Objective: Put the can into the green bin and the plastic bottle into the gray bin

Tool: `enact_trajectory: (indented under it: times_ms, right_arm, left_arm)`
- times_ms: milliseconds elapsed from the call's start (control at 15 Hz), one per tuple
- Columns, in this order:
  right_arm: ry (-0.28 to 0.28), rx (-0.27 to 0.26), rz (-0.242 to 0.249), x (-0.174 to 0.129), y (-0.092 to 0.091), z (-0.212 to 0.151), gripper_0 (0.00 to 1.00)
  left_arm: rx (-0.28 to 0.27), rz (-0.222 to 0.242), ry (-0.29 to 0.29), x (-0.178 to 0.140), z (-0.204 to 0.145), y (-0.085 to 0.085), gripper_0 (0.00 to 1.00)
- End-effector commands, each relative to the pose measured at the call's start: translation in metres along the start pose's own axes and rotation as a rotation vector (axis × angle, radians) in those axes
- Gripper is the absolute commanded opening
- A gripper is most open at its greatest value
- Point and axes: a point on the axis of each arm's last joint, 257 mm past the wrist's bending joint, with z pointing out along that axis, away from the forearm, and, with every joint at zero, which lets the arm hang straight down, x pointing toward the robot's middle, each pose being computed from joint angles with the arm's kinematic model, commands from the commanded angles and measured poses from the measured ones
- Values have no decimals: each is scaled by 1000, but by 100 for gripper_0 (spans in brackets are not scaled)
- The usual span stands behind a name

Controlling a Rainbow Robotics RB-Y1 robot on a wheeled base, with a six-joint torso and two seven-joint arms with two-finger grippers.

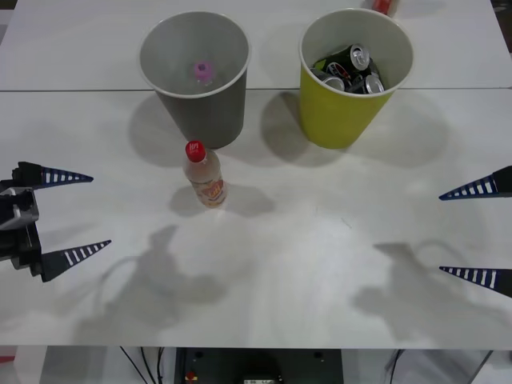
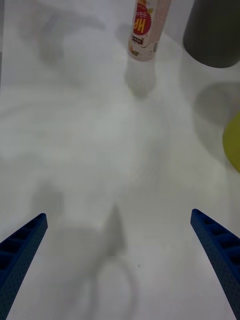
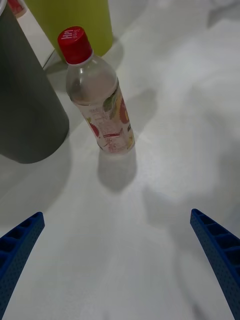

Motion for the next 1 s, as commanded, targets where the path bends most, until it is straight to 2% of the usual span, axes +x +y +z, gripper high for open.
enact_trajectory:
  times_ms: [67,267,333,533,667,800,867,1000]
  right_arm:
    - [0,0,0,0,0,0,100]
    - [0,0,0,0,0,0,100]
    - [0,0,0,0,0,0,100]
    - [0,0,0,0,0,0,100]
    - [0,0,0,0,0,0,100]
    - [0,0,0,0,0,0,100]
    - [0,0,0,0,0,0,100]
    - [0,0,0,0,0,0,100]
  left_arm:
    - [-73,-31,-17,5,15,-1,100]
    - [-130,-61,-29,8,20,2,100]
    - [-129,-62,-35,5,20,4,100]
    - [-151,-117,-64,2,24,1,100]
    - [-162,-135,-57,-2,34,1,100]
    - [-199,-235,-84,-11,47,2,100]
    - [-206,-269,-98,-16,51,1,100]
    - [-237,-301,-86,-21,57,-2,100]
